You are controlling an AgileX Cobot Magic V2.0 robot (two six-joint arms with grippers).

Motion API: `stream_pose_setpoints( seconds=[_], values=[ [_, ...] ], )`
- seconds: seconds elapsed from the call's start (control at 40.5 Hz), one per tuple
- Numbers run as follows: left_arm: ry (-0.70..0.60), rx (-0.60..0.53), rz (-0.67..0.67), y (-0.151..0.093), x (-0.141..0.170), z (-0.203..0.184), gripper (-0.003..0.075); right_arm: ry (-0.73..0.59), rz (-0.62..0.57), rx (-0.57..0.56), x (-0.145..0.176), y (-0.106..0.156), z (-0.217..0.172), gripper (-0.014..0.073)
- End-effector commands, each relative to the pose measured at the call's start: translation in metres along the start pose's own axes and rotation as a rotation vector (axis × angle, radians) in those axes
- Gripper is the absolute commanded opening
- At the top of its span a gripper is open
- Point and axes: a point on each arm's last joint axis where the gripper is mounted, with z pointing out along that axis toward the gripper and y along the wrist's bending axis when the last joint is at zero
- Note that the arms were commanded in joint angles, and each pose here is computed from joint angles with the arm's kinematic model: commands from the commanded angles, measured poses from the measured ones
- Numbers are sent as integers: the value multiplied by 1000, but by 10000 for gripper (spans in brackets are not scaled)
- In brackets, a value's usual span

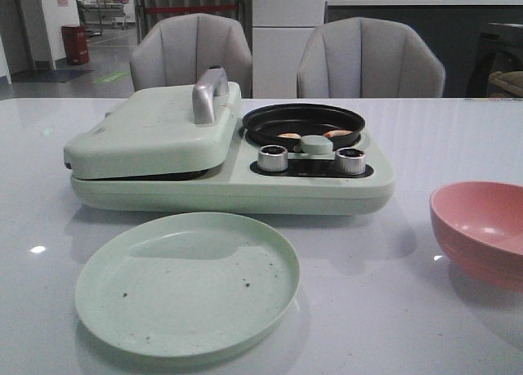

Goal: Make breakfast with bread and shrimp

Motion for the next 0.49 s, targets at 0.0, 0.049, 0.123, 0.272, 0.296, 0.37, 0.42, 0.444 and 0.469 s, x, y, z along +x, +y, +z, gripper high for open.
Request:
stream_pose_setpoints(
  seconds=[0.0, 0.049, 0.123, 0.272, 0.296, 0.37, 0.42, 0.444, 0.469],
  values=[
    [-96, -14, -38, 1, -12, -7, 99, -98, -6, 6, -12, 0, -6, 120],
    [-95, -27, -52, 2, -12, -7, 99, -101, -6, 5, -12, 0, -6, 65],
    [-93, -46, -58, 4, -11, -7, 99, -107, -6, 5, -13, 0, -6, 36],
    [-91, -53, -51, 5, -11, -7, 99, -109, -6, 4, -13, 0, -6, 34],
    [-91, -52, -53, 4, -11, -7, 99, -106, -6, 5, -13, 0, -6, 34],
    [-93, -52, -53, 4, -11, -7, 99, -97, -6, 6, -12, 0, -6, 34],
    [-95, -52, -53, 5, -11, -7, 99, -95, -6, 6, -12, -1, -6, 34],
    [-95, -52, -53, 5, -11, -7, 99, -95, -6, 6, -12, -1, -6, 34],
    [-95, -52, -53, 5, -11, -7, 99, -95, -6, 6, -12, -1, -6, 34]
  ],
)
